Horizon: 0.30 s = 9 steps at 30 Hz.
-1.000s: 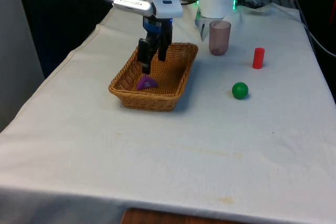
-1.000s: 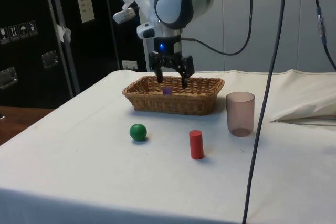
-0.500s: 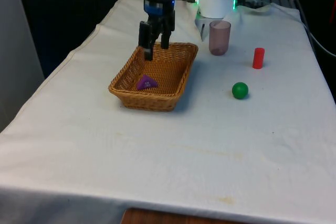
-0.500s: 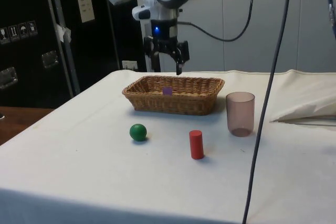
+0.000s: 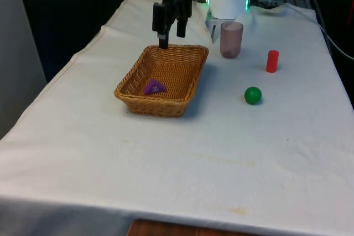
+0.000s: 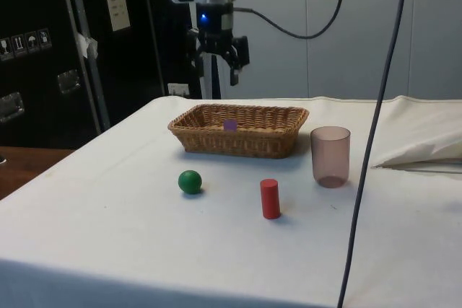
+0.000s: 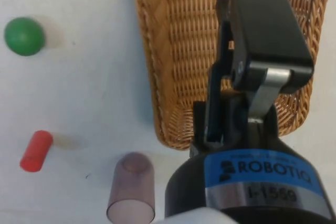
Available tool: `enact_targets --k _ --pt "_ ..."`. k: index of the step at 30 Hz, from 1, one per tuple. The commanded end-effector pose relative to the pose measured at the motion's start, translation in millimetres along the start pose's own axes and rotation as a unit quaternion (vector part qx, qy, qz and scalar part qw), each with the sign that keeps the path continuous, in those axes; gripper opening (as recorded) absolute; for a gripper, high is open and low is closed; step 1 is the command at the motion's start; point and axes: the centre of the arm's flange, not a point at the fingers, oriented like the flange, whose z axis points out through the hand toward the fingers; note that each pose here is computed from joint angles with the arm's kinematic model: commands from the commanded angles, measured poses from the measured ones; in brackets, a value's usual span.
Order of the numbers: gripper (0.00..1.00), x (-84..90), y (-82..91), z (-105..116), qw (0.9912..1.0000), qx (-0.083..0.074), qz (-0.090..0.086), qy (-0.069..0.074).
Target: Pick up the triangular block and place it into the basket.
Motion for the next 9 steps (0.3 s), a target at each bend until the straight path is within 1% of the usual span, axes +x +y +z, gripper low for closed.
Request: enact_targets --k 1,2,8,9 --pt "1.0 2.6 1.7 -3 1.0 0.0 0.0 0.001" --pt "1.0 6.7 4.4 -6 0.99999 -0.001 0.0 -0.005" --pt "1.0 25.6 13.0 -18 1.0 -0.002 0.0 -0.002" --pt "1.0 24.7 12.1 -18 0.99999 -0.002 -0.001 0.005"
